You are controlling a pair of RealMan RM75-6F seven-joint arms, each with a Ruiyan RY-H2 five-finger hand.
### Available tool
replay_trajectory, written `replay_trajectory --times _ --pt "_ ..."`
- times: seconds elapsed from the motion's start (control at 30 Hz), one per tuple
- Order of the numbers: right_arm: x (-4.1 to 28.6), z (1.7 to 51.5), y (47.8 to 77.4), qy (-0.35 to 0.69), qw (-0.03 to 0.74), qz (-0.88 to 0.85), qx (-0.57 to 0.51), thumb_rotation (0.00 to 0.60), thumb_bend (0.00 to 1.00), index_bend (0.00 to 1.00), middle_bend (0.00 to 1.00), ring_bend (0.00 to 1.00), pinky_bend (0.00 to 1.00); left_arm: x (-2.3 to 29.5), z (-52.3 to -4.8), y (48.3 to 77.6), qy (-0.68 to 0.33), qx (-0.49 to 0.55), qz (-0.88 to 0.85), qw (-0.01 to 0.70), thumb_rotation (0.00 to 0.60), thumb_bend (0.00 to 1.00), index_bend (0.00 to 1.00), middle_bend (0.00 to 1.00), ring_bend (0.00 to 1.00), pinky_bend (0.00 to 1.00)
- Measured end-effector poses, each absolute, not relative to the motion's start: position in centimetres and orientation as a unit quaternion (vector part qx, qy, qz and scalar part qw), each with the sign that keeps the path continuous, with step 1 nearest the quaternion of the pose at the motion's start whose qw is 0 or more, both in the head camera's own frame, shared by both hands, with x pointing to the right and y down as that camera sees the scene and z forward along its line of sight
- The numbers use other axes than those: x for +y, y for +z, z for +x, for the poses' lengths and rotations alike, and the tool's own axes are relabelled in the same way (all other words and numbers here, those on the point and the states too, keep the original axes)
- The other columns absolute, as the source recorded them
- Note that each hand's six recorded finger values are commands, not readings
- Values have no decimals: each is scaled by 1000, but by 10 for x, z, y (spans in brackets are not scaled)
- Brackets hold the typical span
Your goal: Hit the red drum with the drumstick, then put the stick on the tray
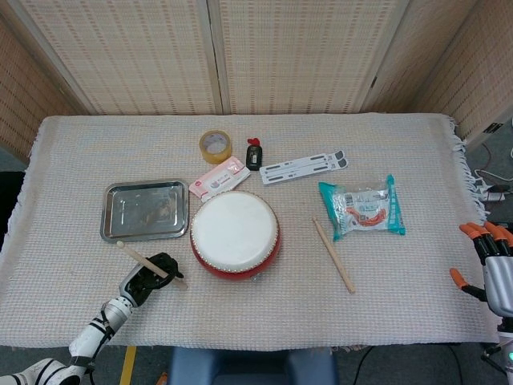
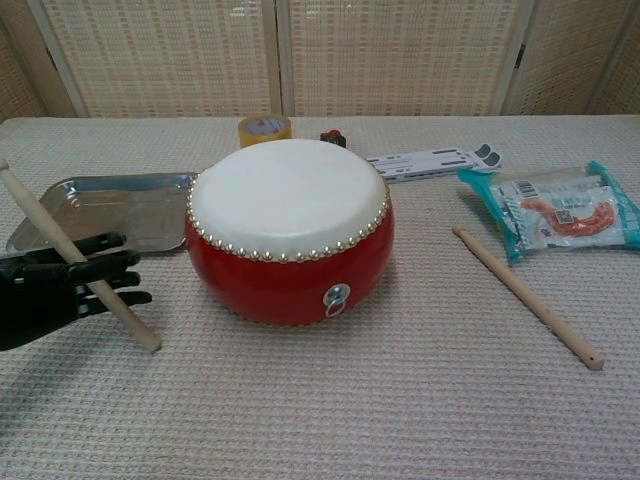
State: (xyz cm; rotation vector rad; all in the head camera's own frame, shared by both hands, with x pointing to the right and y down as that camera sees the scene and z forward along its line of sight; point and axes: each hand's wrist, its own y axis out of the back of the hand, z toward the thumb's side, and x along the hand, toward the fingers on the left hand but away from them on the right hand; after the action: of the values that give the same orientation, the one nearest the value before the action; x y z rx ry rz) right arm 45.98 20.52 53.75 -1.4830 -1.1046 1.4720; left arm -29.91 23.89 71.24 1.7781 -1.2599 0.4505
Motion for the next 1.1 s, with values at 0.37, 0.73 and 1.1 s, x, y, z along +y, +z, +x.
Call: replay_trajectory --times 0.37,0.73,1.1 --pt "206 460 537 576 380 -580 -433 600 236 179 166 65 121 241 -297 711 175 -498 725 443 600 257 571 599 534 470" --pt "206 458 537 575 380 -581 -433 600 237 179 166 65 121 244 -297 709 169 -477 738 446 600 212 458 525 469 471" --pt "205 458 537 575 380 -580 -433 600 237 179 166 65 121 244 -297 709 165 -475 739 449 600 201 472 538 468 492"
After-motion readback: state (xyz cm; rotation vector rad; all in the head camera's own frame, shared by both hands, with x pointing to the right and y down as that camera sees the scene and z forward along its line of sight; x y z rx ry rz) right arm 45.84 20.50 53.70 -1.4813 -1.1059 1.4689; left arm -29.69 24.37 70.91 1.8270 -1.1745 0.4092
